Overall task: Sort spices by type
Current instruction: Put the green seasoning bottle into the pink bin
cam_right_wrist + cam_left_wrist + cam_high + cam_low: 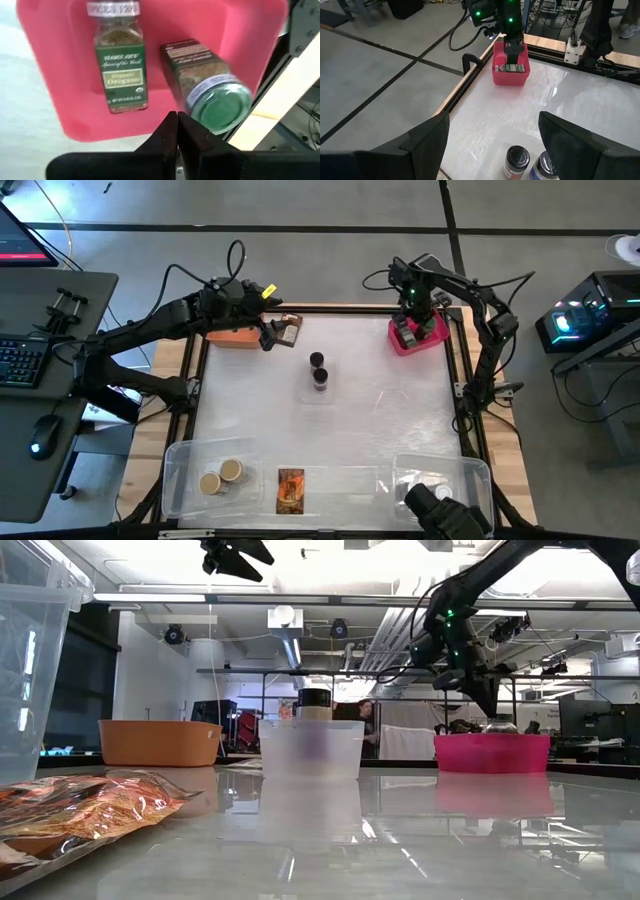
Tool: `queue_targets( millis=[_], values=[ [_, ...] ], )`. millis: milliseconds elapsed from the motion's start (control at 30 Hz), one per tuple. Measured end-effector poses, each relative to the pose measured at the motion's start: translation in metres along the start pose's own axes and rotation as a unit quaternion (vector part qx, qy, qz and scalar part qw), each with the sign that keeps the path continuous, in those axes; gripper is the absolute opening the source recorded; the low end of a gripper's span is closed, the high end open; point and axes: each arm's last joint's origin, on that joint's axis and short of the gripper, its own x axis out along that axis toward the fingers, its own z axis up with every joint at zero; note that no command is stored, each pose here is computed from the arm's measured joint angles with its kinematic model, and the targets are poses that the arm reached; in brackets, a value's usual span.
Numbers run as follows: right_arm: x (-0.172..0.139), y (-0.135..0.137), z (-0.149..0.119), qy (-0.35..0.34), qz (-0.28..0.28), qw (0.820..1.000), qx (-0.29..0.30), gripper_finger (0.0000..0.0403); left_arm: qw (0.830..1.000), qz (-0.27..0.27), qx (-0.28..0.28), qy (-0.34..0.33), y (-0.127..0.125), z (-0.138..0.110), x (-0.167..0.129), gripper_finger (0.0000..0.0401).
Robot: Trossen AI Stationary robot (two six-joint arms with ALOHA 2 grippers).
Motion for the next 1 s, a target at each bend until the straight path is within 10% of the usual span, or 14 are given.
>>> queue_targets(
  millis=[500,700,1000],
  values=[
    [-0.044,0.03,-0.036,-0.139,0.098,0.984,-0.046,0.0,1.0,0.0,0.003,0.004,0.0,-0.001,0.0,0.0294],
    [0.01,0.028,-0.059,-0.096,0.098,0.991,-0.007,0.0,1.0,0.0,0.017,0.003,0.0,-0.001,0.0,0.0294],
    [-0.015,0.027,-0.037,-0.19,0.143,0.971,0.003,0.0002,1.0,0.003,0.012,-0.009,0.002,0.002,0.0,0.0294]
  ],
)
